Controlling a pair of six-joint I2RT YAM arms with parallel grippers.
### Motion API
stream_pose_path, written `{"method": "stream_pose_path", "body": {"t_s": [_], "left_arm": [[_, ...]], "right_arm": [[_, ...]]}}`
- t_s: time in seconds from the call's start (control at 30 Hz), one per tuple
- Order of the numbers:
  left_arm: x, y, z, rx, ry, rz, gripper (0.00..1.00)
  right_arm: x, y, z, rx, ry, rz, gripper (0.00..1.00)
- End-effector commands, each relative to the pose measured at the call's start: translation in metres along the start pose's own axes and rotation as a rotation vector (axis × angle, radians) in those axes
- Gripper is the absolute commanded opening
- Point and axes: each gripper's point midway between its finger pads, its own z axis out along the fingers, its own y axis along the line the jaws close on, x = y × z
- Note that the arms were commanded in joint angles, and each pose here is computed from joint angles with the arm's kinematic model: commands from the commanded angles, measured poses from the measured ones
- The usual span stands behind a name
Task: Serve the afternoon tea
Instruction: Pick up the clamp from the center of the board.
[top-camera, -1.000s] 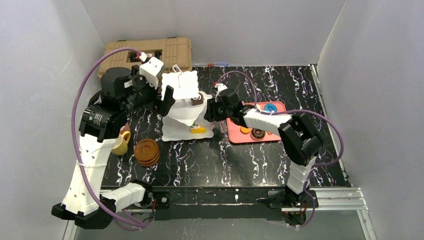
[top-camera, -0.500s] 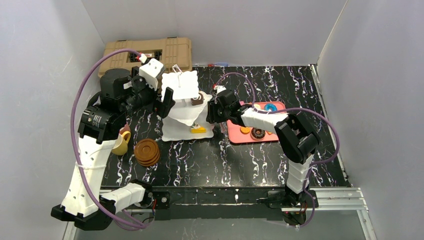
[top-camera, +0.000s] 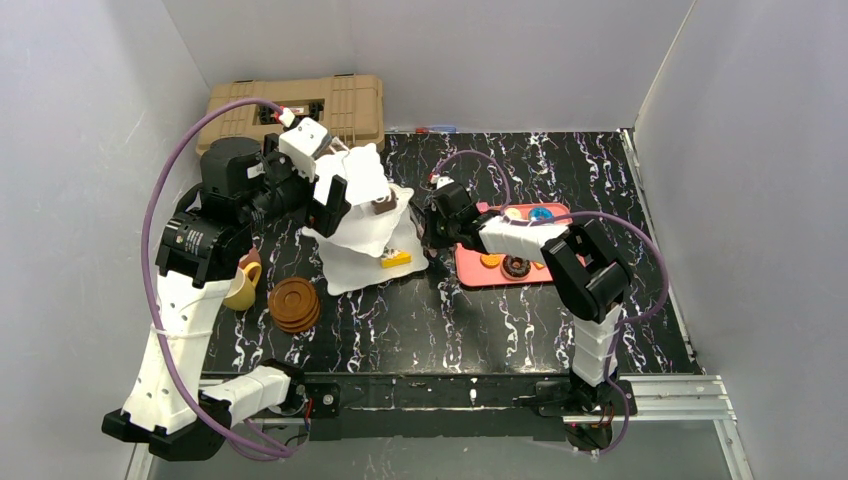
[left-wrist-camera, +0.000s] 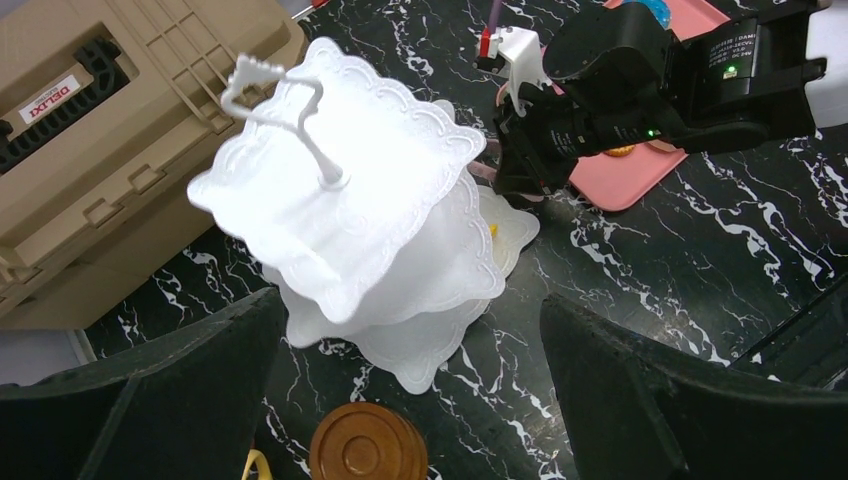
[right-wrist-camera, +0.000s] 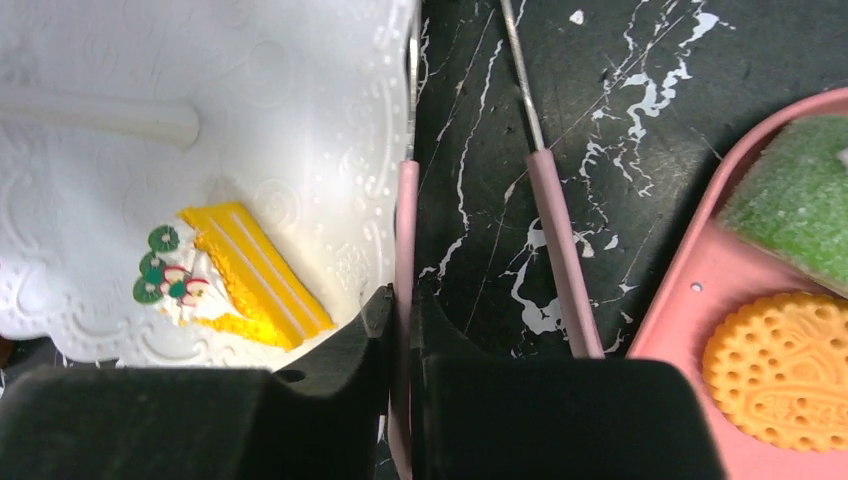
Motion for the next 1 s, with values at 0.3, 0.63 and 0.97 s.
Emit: {"method": "stream_pose_path", "body": {"t_s": [0.3,0.63,0.97], "left_arm": [[-0.001,-0.01,-0.008,0.047,-0.017,-0.011,0.99],[0.008,-0.062,-0.001,0.335,-0.016,-0.087,0.99],[-0.038,-0.104,0.011,0.509,-0.179,-0.094,0.99]], "right_arm": [[-0.084,0.03,-0.066,-0.033,-0.267,0.018,0.12],[-0.134,0.033,-0.18,-0.07,-0.64,0.129,0.1],[-0.142,0.126,-0.293,-0.677,-0.891,0.074,0.19]]}}
